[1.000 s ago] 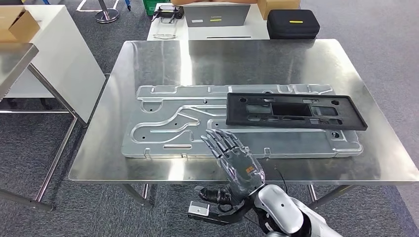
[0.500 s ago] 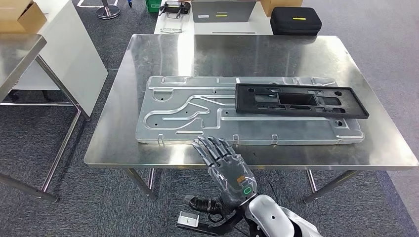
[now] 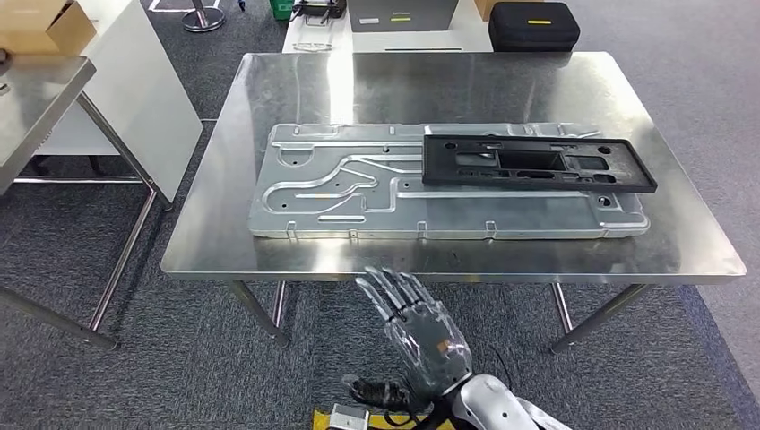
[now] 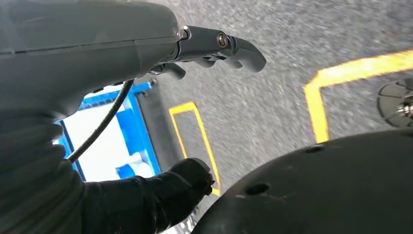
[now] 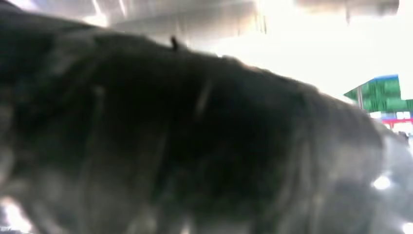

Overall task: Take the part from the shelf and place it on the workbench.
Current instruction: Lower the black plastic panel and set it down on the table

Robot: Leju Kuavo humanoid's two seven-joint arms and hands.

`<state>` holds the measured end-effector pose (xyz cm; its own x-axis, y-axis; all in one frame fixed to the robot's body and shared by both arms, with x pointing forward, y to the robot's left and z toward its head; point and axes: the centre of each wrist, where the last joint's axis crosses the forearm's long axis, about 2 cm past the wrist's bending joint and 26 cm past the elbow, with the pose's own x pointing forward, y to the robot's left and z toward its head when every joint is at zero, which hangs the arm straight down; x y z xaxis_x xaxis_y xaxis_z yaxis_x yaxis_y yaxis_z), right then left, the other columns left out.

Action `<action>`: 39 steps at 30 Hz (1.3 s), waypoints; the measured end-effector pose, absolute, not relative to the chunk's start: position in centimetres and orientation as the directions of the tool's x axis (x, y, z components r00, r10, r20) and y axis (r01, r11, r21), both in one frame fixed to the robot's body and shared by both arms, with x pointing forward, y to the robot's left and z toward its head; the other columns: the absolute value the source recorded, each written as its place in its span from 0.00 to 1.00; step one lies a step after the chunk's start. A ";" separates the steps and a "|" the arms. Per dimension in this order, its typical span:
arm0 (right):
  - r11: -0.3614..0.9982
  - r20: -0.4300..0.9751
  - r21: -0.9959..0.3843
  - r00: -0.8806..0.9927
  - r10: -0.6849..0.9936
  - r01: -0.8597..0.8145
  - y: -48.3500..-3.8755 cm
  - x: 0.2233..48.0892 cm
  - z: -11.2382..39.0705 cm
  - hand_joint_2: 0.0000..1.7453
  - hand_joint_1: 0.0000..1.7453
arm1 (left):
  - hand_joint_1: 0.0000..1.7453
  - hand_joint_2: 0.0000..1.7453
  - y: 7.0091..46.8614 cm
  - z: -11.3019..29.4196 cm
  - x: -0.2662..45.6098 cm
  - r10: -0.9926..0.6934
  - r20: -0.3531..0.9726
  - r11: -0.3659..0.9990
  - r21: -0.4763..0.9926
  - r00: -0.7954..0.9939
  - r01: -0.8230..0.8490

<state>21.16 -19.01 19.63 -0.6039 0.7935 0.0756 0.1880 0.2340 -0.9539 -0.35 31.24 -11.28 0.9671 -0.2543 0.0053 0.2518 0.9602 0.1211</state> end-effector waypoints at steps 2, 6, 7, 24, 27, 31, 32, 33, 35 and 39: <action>0.244 0.104 -0.957 -0.596 0.796 0.158 -20.0 19.9 18.3 0.00 0.00 | 0.00 1.00 31.3 -11.3 -0.6 -0.263 0.003 0.957 0.124 0.965 0.261; 0.238 0.154 -0.968 -0.576 0.803 0.074 -21.3 17.9 16.4 0.00 0.00 | 0.00 1.00 31.4 -11.3 -0.5 -0.270 0.020 0.956 0.123 0.963 0.265; 0.238 0.171 -0.970 -0.571 0.803 0.044 -21.4 17.5 16.0 0.00 0.00 | 0.00 1.00 31.4 -11.3 -0.5 -0.269 0.028 0.957 0.122 0.963 0.264; 0.328 0.311 -0.678 0.148 0.939 -0.658 -27.1 13.5 -3.6 0.00 0.00 | 0.00 1.00 31.7 -11.2 0.4 -0.296 0.014 0.949 0.119 0.955 0.292; 0.555 0.281 -0.418 0.479 0.832 -0.719 -29.0 10.7 -7.8 0.00 0.00 | 0.00 1.00 31.7 -11.2 0.6 -0.300 0.019 0.948 0.119 0.954 0.296; 0.763 0.186 -0.195 0.741 0.645 -0.616 -30.3 6.6 -10.2 0.00 0.00 | 0.00 1.00 31.8 -11.3 0.5 -0.282 0.021 0.953 0.126 0.959 0.277; 0.820 0.184 -0.158 0.800 0.571 -0.550 -30.3 5.9 -10.5 0.00 0.00 | 0.00 1.00 31.8 -11.3 0.4 -0.268 0.022 0.956 0.129 0.963 0.263; 0.879 0.189 -0.127 0.858 0.477 -0.460 -30.2 5.1 -10.7 0.00 0.00 | 0.00 1.00 31.8 -11.3 0.3 -0.250 0.023 0.961 0.132 0.968 0.245; 0.956 0.189 -0.109 0.938 0.290 -0.274 -29.6 3.6 -11.0 0.00 0.00 | 0.00 1.00 31.4 -11.3 0.2 -0.215 0.027 0.969 0.132 0.976 0.210; 0.990 0.150 -0.141 0.988 0.032 -0.011 -27.8 1.8 -11.3 0.00 0.00 | 0.00 1.00 30.7 -11.3 0.0 -0.177 0.023 0.977 0.128 0.984 0.172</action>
<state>1.83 -27.83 -11.29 0.9882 0.0320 0.1499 -0.0107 0.9899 -0.1411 0.04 30.68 -11.31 0.9840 -0.1767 0.0232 0.1724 0.9766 0.1283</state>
